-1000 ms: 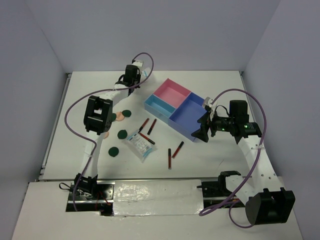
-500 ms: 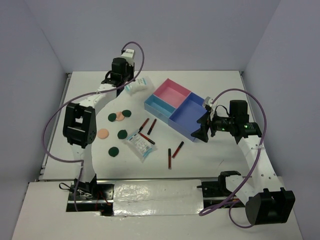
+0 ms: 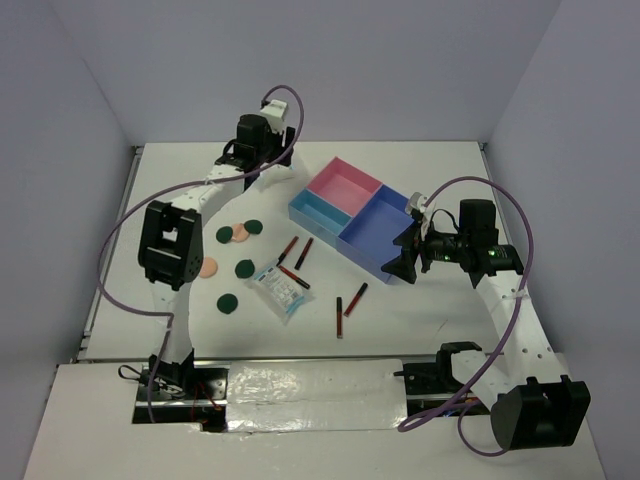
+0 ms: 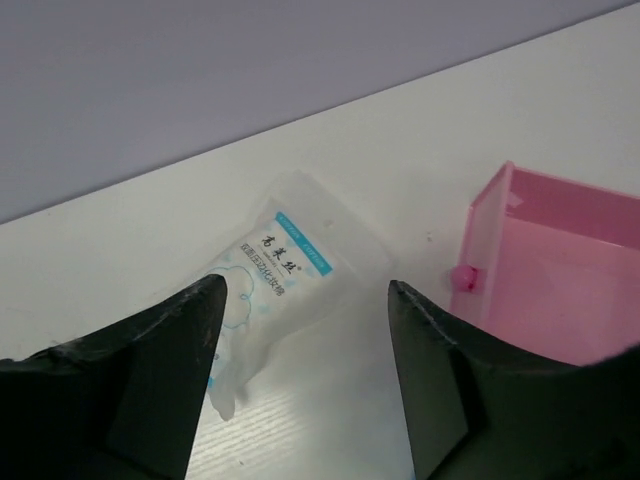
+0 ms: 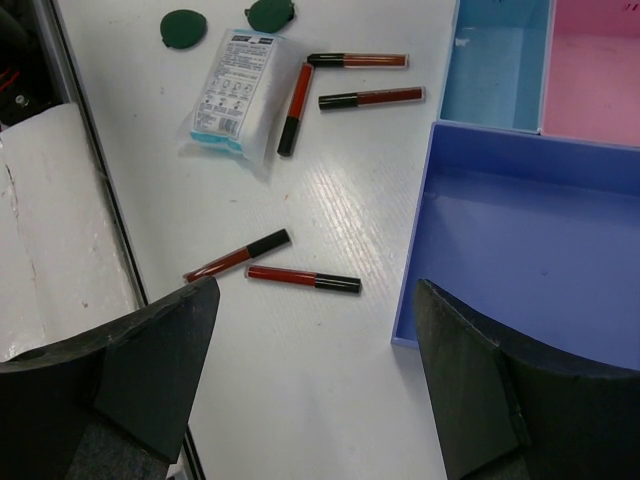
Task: Organize the makeup
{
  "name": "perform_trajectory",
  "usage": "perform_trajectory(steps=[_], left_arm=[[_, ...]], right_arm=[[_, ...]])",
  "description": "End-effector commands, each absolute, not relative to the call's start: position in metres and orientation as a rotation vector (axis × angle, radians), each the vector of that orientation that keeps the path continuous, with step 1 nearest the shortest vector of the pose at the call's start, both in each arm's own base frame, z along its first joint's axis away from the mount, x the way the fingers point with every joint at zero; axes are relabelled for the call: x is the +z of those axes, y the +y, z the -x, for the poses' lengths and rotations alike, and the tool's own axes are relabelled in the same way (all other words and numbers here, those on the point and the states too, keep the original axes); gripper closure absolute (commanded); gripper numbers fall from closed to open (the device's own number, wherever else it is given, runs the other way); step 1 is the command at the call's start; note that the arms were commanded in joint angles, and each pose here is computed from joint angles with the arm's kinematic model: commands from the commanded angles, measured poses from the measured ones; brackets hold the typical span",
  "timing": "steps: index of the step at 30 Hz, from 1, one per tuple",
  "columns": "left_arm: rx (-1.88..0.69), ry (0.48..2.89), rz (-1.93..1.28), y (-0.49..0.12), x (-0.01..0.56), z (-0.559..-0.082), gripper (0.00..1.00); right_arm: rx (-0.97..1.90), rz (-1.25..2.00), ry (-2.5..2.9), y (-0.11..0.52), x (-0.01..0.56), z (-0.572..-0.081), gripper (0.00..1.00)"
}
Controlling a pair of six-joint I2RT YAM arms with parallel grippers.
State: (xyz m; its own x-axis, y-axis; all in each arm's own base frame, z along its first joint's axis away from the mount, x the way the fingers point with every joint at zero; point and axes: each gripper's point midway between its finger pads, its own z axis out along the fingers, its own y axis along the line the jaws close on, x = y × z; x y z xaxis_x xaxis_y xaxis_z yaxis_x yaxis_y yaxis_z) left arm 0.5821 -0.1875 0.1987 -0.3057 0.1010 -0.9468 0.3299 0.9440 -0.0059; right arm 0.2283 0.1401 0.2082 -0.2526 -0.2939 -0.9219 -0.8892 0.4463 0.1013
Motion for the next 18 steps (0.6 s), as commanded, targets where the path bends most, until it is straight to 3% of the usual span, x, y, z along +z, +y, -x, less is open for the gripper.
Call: perform_trajectory(steps=[1,8,18], left_arm=[[-0.154,1.962,-0.358,-0.185,0.159,-0.601,0.21],[0.027,2.018,-0.457,-0.177,0.127,-0.630,0.20],[0.070,2.125,-0.543,-0.174,0.073,-0.630,0.22]], right_arm=[[0.792,1.031,1.708,0.142,0.226,-0.231,0.14],[0.777,1.031,1.724,0.140,0.223,-0.229,0.14],[0.763,1.019,1.737,0.136,0.223,-0.236,0.14]])
